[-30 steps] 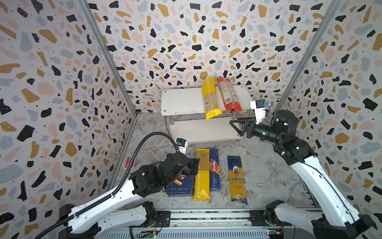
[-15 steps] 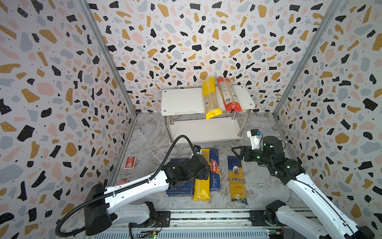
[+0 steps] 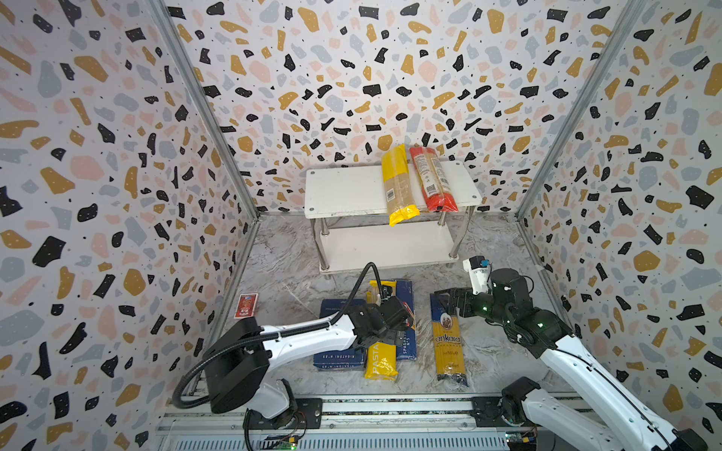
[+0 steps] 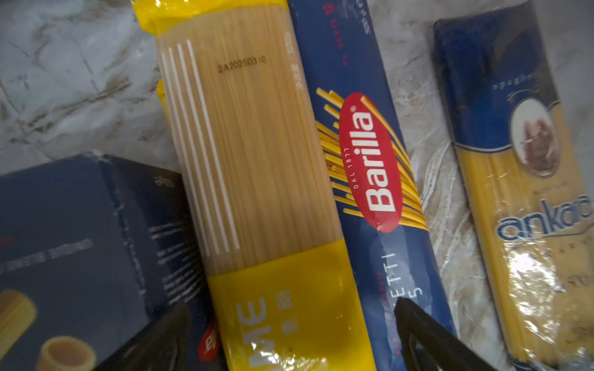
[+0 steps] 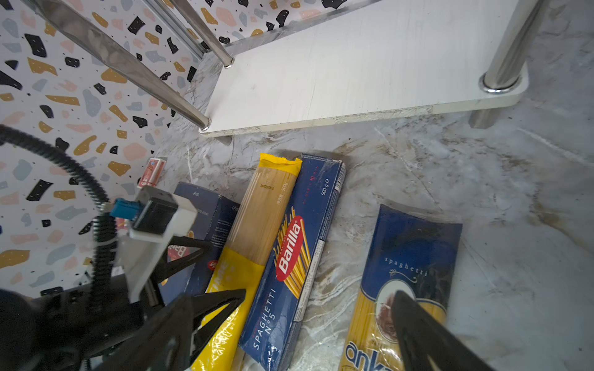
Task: Arrange pasta packages on shelves
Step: Pick up the pasta bag from the pasta bag.
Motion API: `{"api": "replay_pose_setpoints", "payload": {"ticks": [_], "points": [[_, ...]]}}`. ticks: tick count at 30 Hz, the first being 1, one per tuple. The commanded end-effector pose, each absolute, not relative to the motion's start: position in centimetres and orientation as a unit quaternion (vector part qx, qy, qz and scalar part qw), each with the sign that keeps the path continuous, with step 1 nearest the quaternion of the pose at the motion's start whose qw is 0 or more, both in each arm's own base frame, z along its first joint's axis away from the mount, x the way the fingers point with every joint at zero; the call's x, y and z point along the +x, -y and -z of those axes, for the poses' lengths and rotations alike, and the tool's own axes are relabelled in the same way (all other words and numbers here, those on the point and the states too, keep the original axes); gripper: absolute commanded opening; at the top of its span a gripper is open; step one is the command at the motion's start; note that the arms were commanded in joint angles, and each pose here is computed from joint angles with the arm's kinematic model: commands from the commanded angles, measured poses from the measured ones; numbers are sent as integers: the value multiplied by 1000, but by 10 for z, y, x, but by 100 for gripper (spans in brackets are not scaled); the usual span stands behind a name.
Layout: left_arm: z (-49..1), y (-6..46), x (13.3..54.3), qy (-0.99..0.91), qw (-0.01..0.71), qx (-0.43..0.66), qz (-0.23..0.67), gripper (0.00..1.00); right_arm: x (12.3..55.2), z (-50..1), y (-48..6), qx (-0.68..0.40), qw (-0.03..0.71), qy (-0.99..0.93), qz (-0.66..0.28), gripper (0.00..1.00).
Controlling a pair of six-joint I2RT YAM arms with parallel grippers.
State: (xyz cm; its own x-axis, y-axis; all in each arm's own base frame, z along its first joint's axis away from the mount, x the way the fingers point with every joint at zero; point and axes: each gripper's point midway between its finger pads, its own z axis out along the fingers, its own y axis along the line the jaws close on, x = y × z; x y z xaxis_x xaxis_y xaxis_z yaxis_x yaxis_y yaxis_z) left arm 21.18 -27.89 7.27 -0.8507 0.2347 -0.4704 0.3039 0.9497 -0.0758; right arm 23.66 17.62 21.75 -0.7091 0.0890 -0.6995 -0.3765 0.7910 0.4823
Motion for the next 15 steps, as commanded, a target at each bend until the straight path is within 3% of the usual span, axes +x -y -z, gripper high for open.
{"api": "replay_pose_setpoints", "payload": {"ticks": [1,15], "points": [[-70,286,220,-960,236,137,66,100,233,-224,-174,-88,386,-863,-313,99],[-47,262,222,-970,216,103,32,100,223,-234,-174,-99,395,-853,-327,99]]}}
